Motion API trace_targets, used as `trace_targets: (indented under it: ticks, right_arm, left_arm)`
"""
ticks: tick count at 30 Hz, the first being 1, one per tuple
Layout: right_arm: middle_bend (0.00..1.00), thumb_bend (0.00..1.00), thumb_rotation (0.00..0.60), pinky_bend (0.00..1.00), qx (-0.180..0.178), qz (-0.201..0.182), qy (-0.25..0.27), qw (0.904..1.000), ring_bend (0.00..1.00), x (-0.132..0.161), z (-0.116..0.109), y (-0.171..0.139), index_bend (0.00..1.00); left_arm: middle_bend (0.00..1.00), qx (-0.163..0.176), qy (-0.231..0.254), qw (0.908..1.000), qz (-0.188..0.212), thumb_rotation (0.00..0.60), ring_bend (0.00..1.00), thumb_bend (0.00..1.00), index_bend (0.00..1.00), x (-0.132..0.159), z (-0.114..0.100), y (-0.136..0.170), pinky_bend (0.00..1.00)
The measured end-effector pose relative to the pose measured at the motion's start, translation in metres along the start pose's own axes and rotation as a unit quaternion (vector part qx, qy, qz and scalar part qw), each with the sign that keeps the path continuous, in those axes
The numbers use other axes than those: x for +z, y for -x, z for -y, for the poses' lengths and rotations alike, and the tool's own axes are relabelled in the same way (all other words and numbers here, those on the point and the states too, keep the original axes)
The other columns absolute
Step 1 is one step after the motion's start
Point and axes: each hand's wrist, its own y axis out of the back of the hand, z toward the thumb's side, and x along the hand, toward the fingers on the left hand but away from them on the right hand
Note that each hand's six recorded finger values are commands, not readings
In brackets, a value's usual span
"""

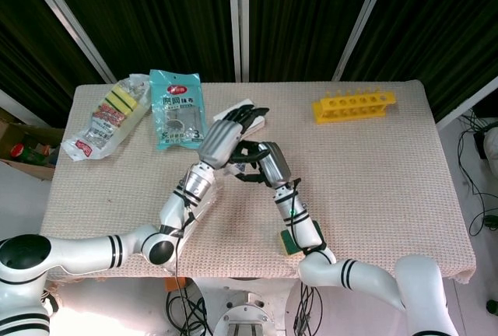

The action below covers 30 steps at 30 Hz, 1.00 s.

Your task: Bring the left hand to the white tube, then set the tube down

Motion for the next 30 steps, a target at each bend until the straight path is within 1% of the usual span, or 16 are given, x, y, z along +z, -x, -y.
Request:
trace_targets:
  ticks: [3,8,11,14,17,20,23,25,28,29,30]
  right_arm:
    - [0.92,0.54,0.600,0.92,-0.001,0.000,0.001,1.0000,0.81,0.000,0.000,0.001,1.00]
    - [0.92,0.54,0.600,0.93,-0.001,0.001,-0.001,1.0000,0.81,-0.001,0.000,0.001,1.00]
    - [0.92,0.53,0.600,0.93,0.000,0.003,-0.003,1.0000,0.81,-0.003,-0.001,0.000,1.00]
    - [0.92,0.53,0.600,0.93,0.003,0.005,-0.007,1.0000,0.81,-0.006,-0.001,-0.002,1.00]
    - [0.92,0.53,0.600,0.93,0.006,0.005,-0.018,0.9998,0.81,-0.011,-0.005,-0.008,1.00]
    - [0.92,0.53,0.600,0.92,0.000,0.007,-0.036,0.9993,0.81,-0.018,-0.017,-0.016,1.00]
    - [0.92,0.53,0.600,0.93,-0.007,0.012,-0.057,0.9983,0.81,-0.027,-0.033,-0.023,1.00]
    - [0.92,0.53,0.600,0.93,-0.012,0.015,-0.078,0.9967,0.81,-0.033,-0.048,-0.028,1.00]
    - [0.92,0.50,0.600,0.92,-0.018,0.018,-0.125,0.9919,0.81,-0.039,-0.071,-0.035,1.00]
    - [0.91,0.47,0.600,0.89,-0.019,0.019,-0.140,0.9897,0.78,-0.040,-0.075,-0.037,0.97]
    - [0.84,0.40,0.600,0.80,-0.017,0.023,-0.162,0.9863,0.69,-0.042,-0.080,-0.040,0.89]
  left_arm:
    - [0.17,-0.014,0.022,0.9997,-0.002,0.000,0.10,0.00,0.12,0.001,0.003,0.001,0.16]
    - [0.16,-0.022,0.033,0.9992,-0.005,0.000,0.10,0.00,0.11,0.001,0.003,0.001,0.16]
    - [0.15,-0.019,0.040,0.9990,-0.005,0.000,0.10,0.00,0.11,0.001,-0.001,0.001,0.16]
    - [0.15,-0.009,0.049,0.9988,-0.003,0.000,0.10,0.00,0.11,0.002,-0.009,0.001,0.16]
    - [0.15,0.017,0.045,0.9988,-0.002,0.000,0.10,0.00,0.11,0.001,-0.027,0.002,0.16]
    - [0.15,0.053,0.028,0.9982,-0.006,0.000,0.10,0.00,0.11,-0.006,-0.053,0.007,0.16]
    - [0.15,0.094,0.005,0.9954,-0.019,0.000,0.10,0.00,0.11,-0.020,-0.084,0.018,0.16]
    - [0.15,0.118,-0.019,0.9922,-0.034,0.000,0.10,0.00,0.11,-0.034,-0.105,0.029,0.16]
    - [0.15,0.136,-0.070,0.9861,-0.066,0.000,0.10,0.00,0.11,-0.060,-0.128,0.051,0.16]
    - [0.15,0.137,-0.089,0.9836,-0.076,0.000,0.10,0.00,0.11,-0.068,-0.133,0.059,0.16]
    - [0.15,0.137,-0.114,0.9799,-0.091,0.000,0.10,0.00,0.11,-0.079,-0.138,0.070,0.16]
